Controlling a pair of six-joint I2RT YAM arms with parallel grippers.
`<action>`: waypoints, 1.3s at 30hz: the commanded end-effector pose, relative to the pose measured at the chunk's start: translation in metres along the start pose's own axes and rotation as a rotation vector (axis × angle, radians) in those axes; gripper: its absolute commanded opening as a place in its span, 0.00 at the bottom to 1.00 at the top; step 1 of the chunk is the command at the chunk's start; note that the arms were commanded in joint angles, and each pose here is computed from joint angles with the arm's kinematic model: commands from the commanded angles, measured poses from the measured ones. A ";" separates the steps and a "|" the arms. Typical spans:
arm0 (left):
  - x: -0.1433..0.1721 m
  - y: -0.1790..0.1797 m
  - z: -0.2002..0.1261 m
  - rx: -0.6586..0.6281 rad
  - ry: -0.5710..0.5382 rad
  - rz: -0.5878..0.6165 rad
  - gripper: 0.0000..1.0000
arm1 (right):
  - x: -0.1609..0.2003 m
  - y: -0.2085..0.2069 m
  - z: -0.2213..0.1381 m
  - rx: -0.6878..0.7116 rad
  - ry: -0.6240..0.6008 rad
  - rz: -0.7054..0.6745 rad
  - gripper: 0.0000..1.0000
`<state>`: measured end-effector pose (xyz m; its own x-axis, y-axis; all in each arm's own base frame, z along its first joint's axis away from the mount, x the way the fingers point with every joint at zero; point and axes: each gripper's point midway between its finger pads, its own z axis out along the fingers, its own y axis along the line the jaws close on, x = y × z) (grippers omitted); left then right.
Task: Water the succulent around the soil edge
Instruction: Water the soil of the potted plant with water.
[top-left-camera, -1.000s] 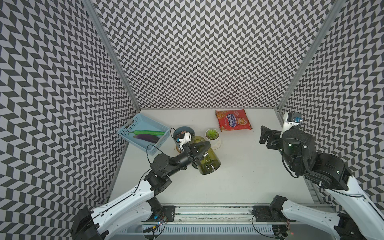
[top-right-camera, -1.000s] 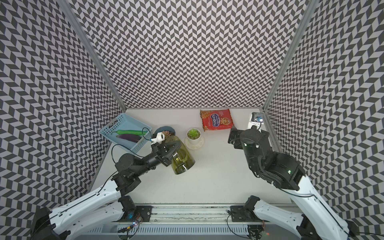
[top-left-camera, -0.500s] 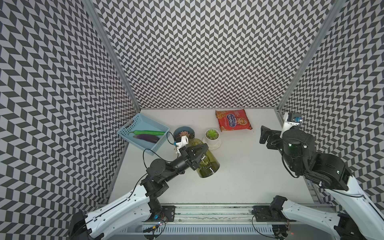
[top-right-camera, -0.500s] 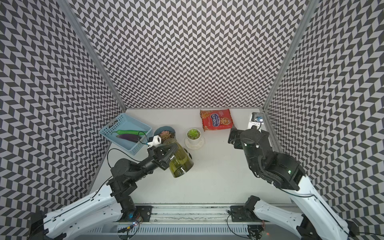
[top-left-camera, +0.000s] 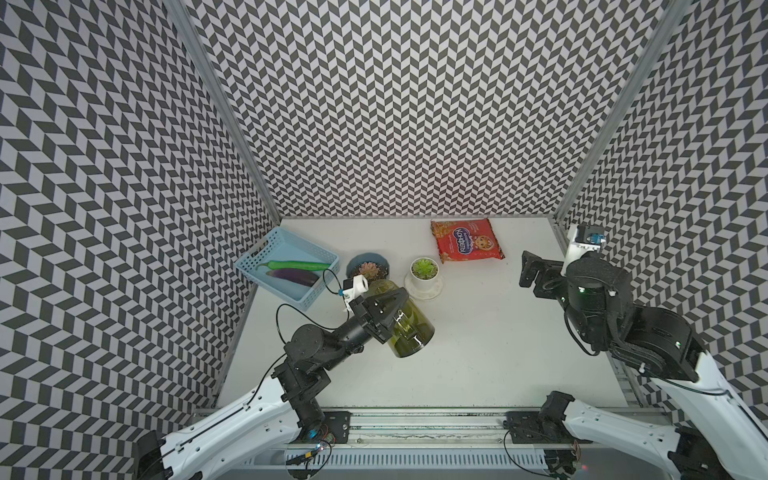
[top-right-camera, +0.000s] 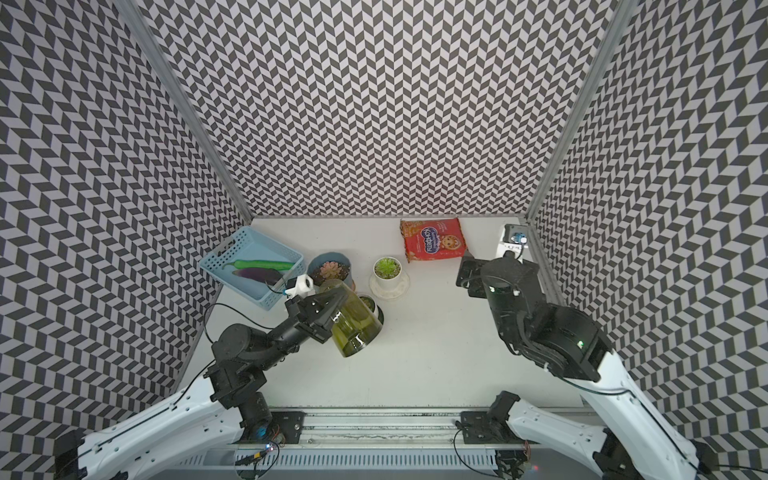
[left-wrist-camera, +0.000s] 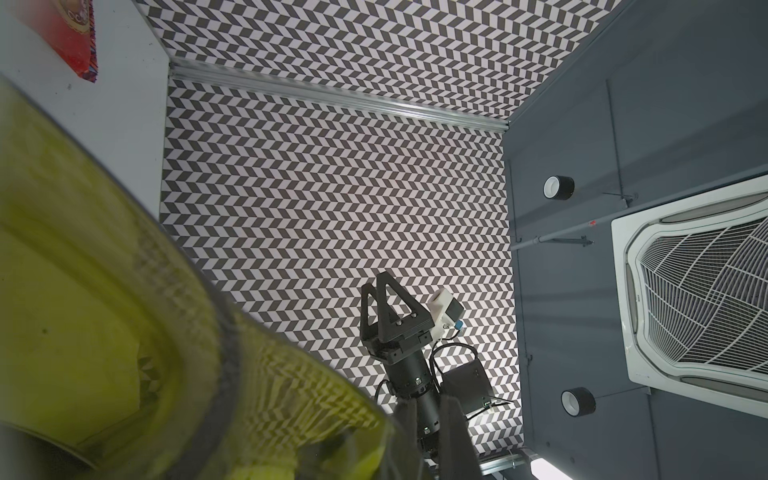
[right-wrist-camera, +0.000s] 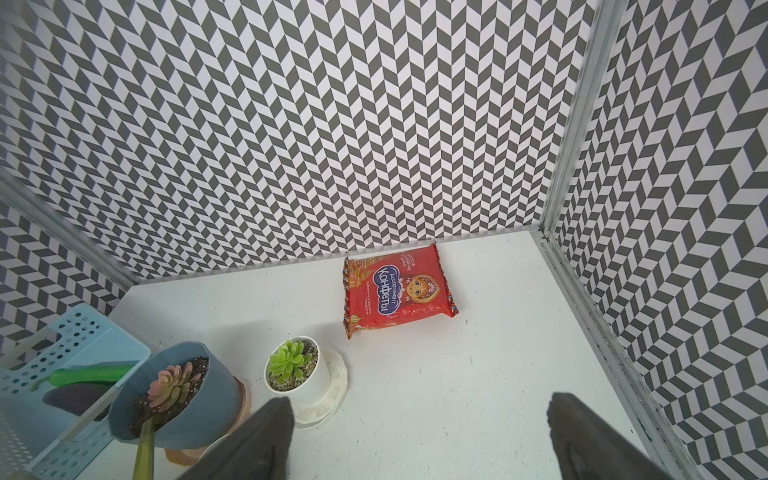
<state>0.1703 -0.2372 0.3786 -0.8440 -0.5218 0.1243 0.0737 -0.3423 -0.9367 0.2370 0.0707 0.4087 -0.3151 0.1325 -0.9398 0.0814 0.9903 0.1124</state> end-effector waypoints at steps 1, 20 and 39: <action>-0.006 0.003 -0.004 -0.008 -0.041 -0.014 0.00 | -0.013 0.000 -0.007 -0.022 -0.033 0.045 1.00; -0.026 0.008 -0.013 -0.018 -0.134 0.014 0.00 | -0.009 -0.002 -0.008 -0.029 -0.023 0.054 1.00; -0.054 0.008 0.006 -0.011 -0.114 0.064 0.00 | -0.007 -0.004 -0.008 -0.021 -0.020 0.054 0.99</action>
<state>0.2162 -0.2133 0.3652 -0.7554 -0.6508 0.0768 0.1475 -0.2831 -0.9477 0.2320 0.0681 0.4088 -0.3187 0.1505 -0.9358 0.0743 0.9882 0.1337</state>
